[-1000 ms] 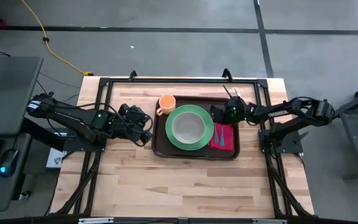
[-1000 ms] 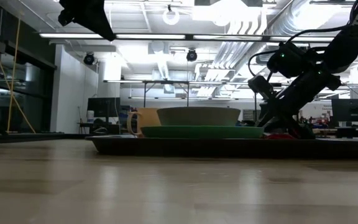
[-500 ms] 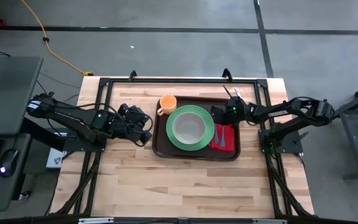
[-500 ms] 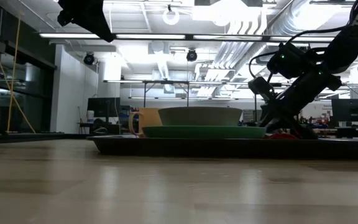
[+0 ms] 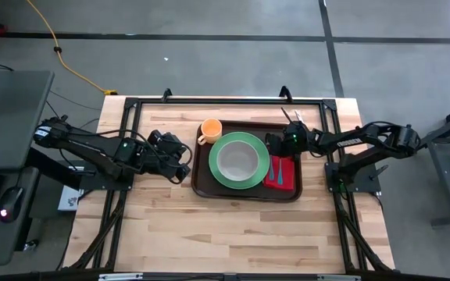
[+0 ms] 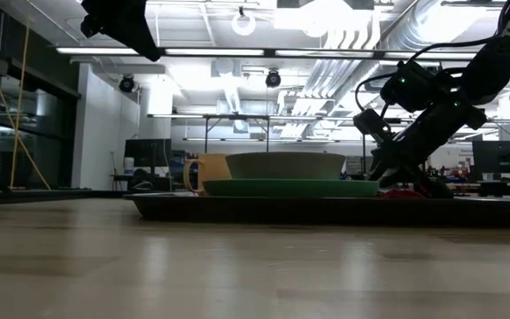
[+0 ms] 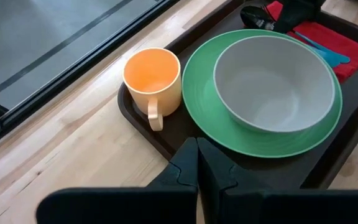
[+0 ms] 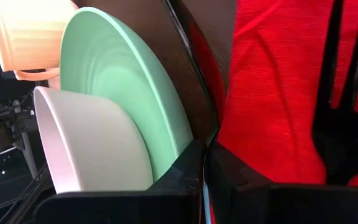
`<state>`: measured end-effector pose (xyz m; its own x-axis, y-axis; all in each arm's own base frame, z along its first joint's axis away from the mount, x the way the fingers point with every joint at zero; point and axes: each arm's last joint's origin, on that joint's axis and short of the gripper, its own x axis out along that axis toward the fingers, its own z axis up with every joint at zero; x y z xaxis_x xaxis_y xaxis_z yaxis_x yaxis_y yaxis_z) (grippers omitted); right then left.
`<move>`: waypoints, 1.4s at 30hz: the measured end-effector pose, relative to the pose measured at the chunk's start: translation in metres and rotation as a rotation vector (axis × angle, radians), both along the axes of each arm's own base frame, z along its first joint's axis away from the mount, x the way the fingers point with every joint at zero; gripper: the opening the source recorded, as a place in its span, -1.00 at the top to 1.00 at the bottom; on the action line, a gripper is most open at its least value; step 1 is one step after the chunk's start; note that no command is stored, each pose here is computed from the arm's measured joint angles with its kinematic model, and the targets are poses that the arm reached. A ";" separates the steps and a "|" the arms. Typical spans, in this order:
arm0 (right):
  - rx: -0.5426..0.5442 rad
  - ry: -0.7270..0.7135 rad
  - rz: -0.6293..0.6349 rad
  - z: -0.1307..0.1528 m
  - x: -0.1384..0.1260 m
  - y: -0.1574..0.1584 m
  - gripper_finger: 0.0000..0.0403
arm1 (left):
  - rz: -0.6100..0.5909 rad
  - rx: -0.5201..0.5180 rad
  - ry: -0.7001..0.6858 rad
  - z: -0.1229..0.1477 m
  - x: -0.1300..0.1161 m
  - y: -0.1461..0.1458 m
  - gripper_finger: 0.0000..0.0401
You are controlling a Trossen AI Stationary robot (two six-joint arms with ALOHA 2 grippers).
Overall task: Set up tray
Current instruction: Put the blue spoon on the red napkin to the left of the blue fork
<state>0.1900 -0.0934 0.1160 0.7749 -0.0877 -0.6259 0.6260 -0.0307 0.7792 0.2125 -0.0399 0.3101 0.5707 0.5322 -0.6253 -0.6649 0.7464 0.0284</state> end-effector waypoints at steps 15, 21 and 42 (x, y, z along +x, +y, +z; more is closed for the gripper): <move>0.000 -0.004 0.003 0.000 0.000 0.000 1.00 | 0.000 0.004 0.012 -0.001 -0.001 0.000 0.85; 0.001 -0.004 0.003 0.000 0.000 0.000 1.00 | -0.001 0.004 0.024 -0.001 -0.002 0.000 0.85; -0.003 -0.009 0.002 0.001 0.001 0.000 1.00 | 0.002 0.004 0.047 -0.003 -0.004 0.001 0.85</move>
<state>0.1908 -0.0938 0.1170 0.7808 -0.0885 -0.6184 0.6187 -0.0274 0.7851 0.2087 -0.0389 0.3076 0.5395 0.5363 -0.6491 -0.6645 0.7447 0.0629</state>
